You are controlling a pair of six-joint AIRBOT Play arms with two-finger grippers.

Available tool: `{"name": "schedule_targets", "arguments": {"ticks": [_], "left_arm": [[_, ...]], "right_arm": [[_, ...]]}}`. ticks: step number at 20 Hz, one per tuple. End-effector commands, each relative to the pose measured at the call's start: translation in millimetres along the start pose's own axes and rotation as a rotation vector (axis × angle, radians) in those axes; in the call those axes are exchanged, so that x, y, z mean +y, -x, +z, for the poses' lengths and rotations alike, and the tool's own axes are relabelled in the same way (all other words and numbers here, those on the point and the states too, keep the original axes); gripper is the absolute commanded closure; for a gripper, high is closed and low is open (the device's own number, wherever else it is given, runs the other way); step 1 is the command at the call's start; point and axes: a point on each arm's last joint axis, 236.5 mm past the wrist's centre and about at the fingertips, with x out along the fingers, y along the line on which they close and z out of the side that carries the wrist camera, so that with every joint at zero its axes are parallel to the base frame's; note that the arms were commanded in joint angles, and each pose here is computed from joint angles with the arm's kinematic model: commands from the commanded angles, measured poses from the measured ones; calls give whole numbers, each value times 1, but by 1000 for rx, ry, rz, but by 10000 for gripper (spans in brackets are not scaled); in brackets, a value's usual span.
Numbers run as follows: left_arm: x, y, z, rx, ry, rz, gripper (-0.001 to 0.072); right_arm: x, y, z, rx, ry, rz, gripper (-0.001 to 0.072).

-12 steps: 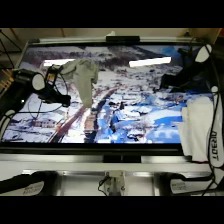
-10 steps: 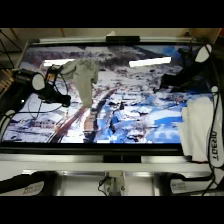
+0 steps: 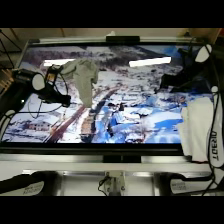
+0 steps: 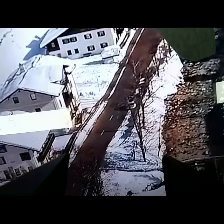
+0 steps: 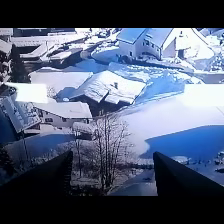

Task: Fold the shirts.

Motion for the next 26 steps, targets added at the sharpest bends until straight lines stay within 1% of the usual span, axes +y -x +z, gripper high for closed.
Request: {"name": "schedule_targets", "arguments": {"ticks": [1,4,9,11,13,15,17,21,25,26], "left_arm": [[0,0,0,-1,0,0,0],[0,0,1,-3,7,-2,-1],[-11,-2,31,-123,42,-49,-1],[-11,-5,33,-125,89,-51,0],[-12,-13,54,-194,159,-62,0],[-9,-33,78,-235,175,-65,-1],[-3,-66,91,-181,220,-86,-2],[-7,-129,124,-116,356,-211,-3],[-24,-165,133,-87,363,-275,6],[-26,-168,134,-88,373,-286,170]], "right_arm": [[0,0,0,0,-1,0,100],[0,0,0,0,0,0,101],[0,0,5,-21,-1,2,101],[0,0,9,-39,0,3,101],[0,1,16,-68,0,2,101],[1,1,26,-111,-1,5,101],[4,2,33,-141,-2,16,101],[4,2,30,-127,-1,16,101],[4,2,30,-128,-1,16,102],[4,2,30,-128,-1,16,102]]}}
